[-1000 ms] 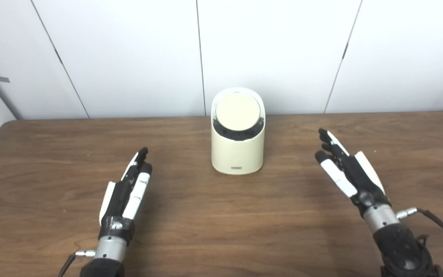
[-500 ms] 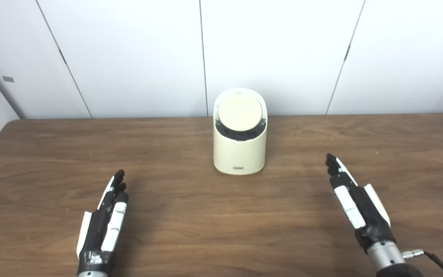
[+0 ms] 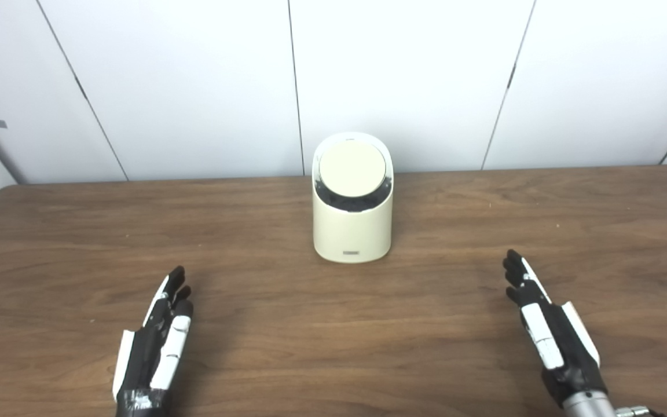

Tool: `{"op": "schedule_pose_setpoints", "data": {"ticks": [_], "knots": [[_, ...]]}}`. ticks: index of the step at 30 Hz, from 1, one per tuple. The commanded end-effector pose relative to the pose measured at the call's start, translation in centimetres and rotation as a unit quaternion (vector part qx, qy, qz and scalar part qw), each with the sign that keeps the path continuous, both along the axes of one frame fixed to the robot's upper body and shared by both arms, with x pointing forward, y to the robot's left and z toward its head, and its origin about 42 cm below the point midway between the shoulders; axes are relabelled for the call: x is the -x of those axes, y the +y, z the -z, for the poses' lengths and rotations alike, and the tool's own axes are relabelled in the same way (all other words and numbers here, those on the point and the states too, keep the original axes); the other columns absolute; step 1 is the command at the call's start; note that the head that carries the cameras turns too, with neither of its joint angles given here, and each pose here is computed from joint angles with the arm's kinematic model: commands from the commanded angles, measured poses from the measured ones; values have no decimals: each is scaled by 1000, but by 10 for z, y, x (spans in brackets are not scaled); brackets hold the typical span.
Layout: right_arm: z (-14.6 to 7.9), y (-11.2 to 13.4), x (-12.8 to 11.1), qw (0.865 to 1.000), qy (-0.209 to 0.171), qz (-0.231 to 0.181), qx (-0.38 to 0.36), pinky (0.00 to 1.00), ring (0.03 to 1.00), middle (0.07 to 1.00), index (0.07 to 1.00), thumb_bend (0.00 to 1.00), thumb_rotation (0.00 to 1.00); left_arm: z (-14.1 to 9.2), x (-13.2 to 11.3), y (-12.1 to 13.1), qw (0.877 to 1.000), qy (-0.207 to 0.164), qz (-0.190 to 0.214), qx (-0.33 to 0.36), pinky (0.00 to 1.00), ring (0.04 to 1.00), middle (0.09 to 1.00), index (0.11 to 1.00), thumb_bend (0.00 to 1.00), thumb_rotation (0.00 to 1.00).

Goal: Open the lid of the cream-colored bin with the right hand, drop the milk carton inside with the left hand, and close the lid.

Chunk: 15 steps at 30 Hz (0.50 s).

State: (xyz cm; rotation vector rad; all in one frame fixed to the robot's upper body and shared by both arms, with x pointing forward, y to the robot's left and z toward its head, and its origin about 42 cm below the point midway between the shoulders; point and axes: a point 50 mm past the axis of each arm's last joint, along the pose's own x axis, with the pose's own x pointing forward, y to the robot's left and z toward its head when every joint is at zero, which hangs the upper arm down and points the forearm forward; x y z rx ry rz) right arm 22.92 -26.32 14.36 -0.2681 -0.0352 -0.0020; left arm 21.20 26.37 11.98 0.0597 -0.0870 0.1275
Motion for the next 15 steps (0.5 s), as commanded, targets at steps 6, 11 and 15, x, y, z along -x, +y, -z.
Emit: {"op": "schedule_pose_setpoints", "data": {"ticks": [6,11,15], "knots": [[-8,-2,-1,999,-43,17,13,909,955,957,964,589,1000,7,7,2,1000,-10,-14,1,936,941,962,979,550,728],[-8,0,-7,999,-47,20,8,910,957,951,971,559,1000,11,3,6,1000,-7,-25,4,926,923,942,957,600,748],[-7,4,-11,999,-49,18,-1,908,950,948,971,571,1000,13,0,9,1000,-10,-19,4,918,920,941,950,622,748]]}}
